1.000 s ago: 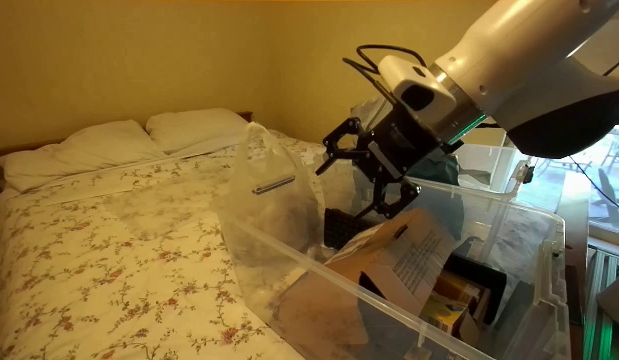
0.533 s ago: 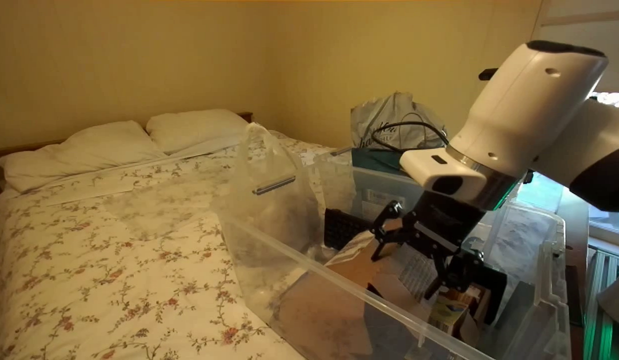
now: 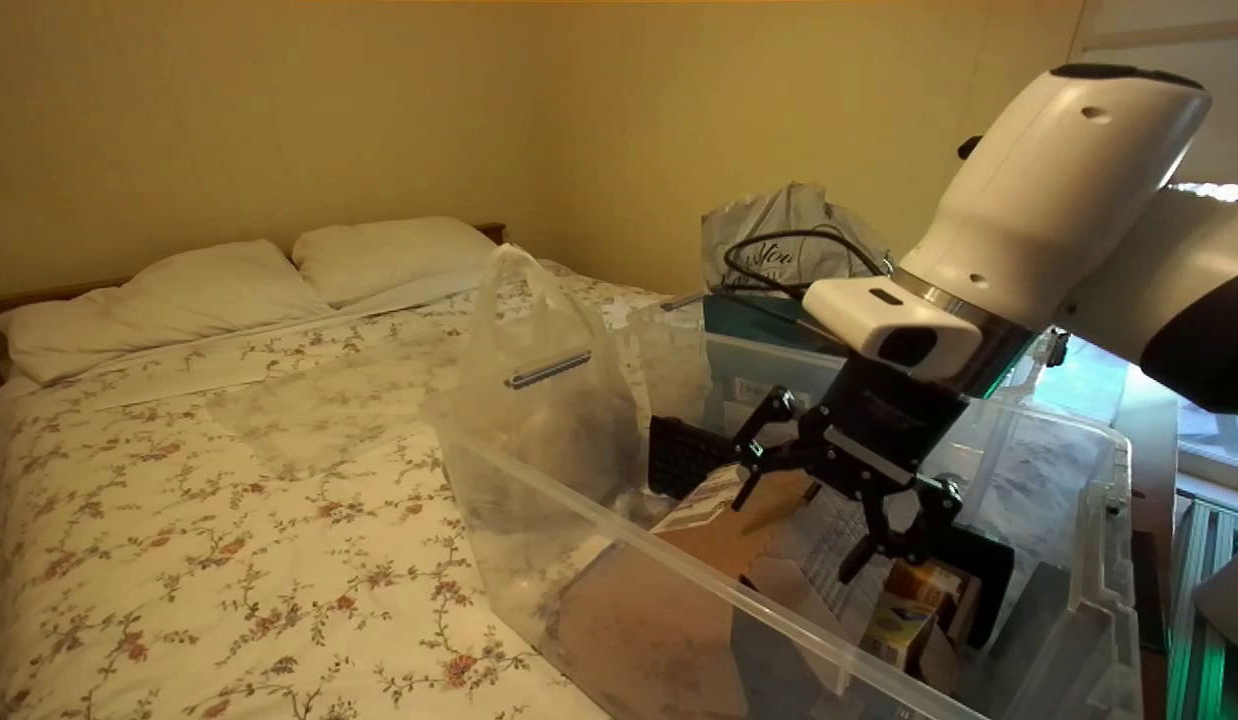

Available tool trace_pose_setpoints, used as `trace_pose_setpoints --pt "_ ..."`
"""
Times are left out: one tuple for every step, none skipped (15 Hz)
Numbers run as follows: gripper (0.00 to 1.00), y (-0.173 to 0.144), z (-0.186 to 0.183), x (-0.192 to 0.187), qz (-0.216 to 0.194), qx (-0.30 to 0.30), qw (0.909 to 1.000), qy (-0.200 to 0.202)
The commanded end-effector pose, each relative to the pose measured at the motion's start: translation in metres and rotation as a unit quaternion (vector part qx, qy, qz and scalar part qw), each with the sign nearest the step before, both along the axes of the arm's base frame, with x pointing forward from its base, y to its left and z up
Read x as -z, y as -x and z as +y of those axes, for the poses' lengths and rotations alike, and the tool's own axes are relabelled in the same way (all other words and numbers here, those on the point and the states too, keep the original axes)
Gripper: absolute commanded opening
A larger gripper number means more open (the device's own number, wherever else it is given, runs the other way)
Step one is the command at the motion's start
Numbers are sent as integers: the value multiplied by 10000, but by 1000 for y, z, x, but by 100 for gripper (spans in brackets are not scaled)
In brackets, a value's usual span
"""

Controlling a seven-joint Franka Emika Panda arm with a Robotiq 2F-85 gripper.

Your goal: Open the brown box.

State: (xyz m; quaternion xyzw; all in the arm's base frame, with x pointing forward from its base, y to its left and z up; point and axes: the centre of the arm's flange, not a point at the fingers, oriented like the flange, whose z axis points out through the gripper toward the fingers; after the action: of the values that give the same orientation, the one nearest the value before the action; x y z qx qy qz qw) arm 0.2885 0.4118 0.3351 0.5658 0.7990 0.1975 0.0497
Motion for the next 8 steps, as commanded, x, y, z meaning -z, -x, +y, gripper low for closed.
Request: trace_pose_setpoints --pt "100 -14 6 8 -643 -56 9978 119" --pt "100 -17 3 10 -714 -47 9972 207" --pt "100 -19 1 14 -718 -3 9969 318" --pt "100 -21 0 17 -771 23 9963 373" --pt "100 -23 0 21 -798 46 9959 414" --pt "100 -24 1 23 -841 73 9955 440" --pt "100 -27 6 23 -937 92 9947 413" --pt "100 -29 12 22 -1051 110 9936 406"
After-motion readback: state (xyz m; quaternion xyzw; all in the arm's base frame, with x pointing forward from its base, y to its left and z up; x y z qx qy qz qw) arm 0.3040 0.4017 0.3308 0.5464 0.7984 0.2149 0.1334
